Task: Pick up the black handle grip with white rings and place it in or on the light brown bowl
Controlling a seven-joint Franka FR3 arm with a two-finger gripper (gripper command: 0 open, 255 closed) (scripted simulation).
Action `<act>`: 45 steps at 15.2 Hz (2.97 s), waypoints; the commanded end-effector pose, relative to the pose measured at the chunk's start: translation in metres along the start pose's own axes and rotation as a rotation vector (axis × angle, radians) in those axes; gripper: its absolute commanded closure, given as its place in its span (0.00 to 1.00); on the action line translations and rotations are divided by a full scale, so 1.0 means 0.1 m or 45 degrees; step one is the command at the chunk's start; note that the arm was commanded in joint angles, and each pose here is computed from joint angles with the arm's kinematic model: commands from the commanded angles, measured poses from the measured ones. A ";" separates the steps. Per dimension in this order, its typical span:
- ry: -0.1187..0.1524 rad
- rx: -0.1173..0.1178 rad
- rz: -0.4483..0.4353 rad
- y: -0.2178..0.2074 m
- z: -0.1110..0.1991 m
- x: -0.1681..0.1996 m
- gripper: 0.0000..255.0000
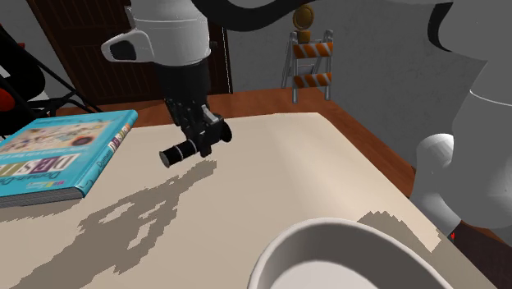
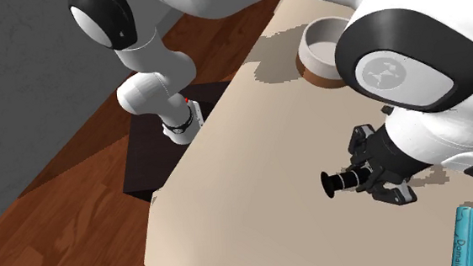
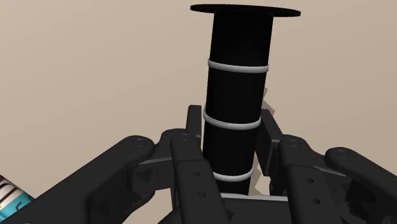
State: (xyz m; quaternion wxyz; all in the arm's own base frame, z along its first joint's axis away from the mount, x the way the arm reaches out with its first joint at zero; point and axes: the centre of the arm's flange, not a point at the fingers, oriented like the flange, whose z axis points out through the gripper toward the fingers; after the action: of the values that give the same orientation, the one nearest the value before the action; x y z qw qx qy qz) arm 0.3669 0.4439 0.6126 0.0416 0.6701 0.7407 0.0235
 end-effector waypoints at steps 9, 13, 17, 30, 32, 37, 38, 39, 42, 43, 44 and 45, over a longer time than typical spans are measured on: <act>0.000 0.000 0.000 0.05 -0.53 -0.02 1.00; 0.000 0.000 0.000 0.07 -0.74 -0.02 1.00; 0.000 0.000 0.000 0.08 -0.95 -0.03 1.00; 0.000 0.000 0.000 -0.91 -1.30 0.22 1.00; 0.000 0.000 0.000 -1.17 -1.32 0.29 1.00; 0.000 0.000 0.000 -1.80 -1.39 0.45 1.00; 0.000 0.000 0.000 -1.93 -1.40 0.48 1.00; 0.000 0.000 0.000 -2.06 -1.41 0.52 1.00; 0.000 0.000 0.000 -2.44 -1.45 0.61 1.00; 0.000 0.000 0.000 -2.57 -1.46 0.64 1.00; 0.000 0.000 0.000 -2.69 -1.47 0.68 1.00; 0.000 0.000 0.000 -2.82 -1.49 0.71 1.00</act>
State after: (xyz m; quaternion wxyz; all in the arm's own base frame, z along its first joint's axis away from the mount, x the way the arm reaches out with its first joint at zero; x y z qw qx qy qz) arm 0.0798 0.4875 0.7321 0.0417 0.6693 0.7414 0.0236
